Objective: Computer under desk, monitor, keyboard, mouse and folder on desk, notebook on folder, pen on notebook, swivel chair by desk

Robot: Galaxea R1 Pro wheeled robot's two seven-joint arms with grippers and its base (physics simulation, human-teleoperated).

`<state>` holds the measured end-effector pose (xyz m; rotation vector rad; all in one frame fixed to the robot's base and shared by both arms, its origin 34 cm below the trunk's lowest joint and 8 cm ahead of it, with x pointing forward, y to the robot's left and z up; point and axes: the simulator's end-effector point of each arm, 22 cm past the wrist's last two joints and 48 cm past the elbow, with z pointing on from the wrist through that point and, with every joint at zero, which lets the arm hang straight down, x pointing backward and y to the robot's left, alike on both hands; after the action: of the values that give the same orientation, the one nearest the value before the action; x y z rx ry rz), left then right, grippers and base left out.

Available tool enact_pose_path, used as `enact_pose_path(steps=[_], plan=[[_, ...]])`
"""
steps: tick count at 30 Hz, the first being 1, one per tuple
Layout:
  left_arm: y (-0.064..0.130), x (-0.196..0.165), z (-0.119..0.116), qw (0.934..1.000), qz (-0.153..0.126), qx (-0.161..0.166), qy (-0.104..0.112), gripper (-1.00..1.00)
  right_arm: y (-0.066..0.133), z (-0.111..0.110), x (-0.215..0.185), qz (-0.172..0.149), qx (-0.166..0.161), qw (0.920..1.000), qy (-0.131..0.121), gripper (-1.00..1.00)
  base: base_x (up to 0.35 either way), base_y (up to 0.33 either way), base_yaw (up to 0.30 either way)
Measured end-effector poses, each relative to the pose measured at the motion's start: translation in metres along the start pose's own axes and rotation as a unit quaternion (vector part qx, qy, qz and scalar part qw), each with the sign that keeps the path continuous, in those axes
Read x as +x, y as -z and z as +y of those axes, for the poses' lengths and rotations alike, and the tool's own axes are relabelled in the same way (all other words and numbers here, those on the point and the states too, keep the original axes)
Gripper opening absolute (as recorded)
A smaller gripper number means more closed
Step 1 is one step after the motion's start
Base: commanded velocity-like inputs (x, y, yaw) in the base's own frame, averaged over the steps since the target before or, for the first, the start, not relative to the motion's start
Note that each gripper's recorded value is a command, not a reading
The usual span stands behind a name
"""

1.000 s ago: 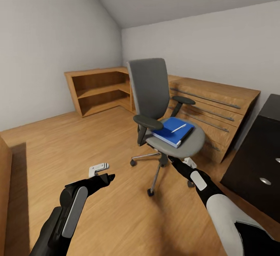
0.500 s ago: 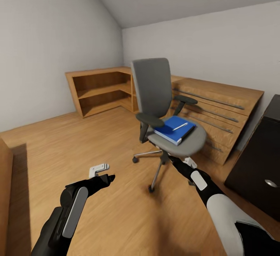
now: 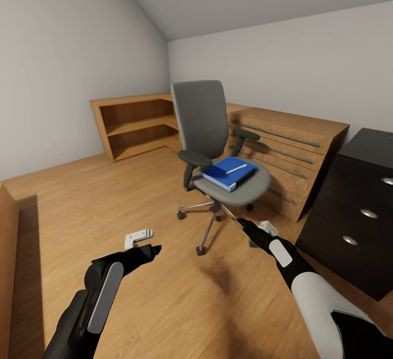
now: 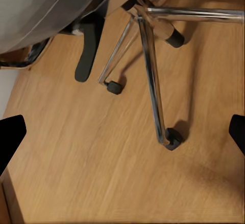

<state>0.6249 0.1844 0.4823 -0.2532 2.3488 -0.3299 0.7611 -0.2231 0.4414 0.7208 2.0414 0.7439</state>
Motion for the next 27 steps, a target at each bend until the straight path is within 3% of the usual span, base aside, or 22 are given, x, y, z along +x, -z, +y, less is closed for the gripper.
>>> enact_pose_path(steps=[6, 8, 9, 14, 27], plan=[[0.0, 0.0, 0.001, 1.0, 0.0, -0.001, 0.0, 1.0, 0.005, -0.004, -0.015, -0.009, -0.011, 0.9999, 0.003, 1.0, -0.041, -0.04, 0.0], [0.0, 0.0, 0.001, 1.0, 0.0, -0.001, 0.0, 1.0, 0.007, -0.003, -0.021, -0.012, -0.026, 0.9996, 0.004, 1.0, -0.006, -0.006, 0.0], [0.0, 0.0, 0.001, 1.0, 0.0, -0.001, 0.0, 1.0, 0.013, 0.0, -0.026, -0.014, -0.053, 0.9985, 0.006, 1.0, -0.002, -0.002, 0.0], [0.0, -0.001, 0.002, 1.0, 0.0, -0.003, 0.0, 1.0, 0.022, 0.003, -0.035, -0.017, -0.092, 0.9956, 0.009, 1.0, -0.001, -0.001, 0.0], [0.0, -0.001, 0.002, 1.0, -0.001, -0.003, 0.0, 1.0, 0.029, -0.006, -0.052, -0.031, -0.095, 0.995, 0.001, 1.0, 0.029, 0.0, 0.0]])
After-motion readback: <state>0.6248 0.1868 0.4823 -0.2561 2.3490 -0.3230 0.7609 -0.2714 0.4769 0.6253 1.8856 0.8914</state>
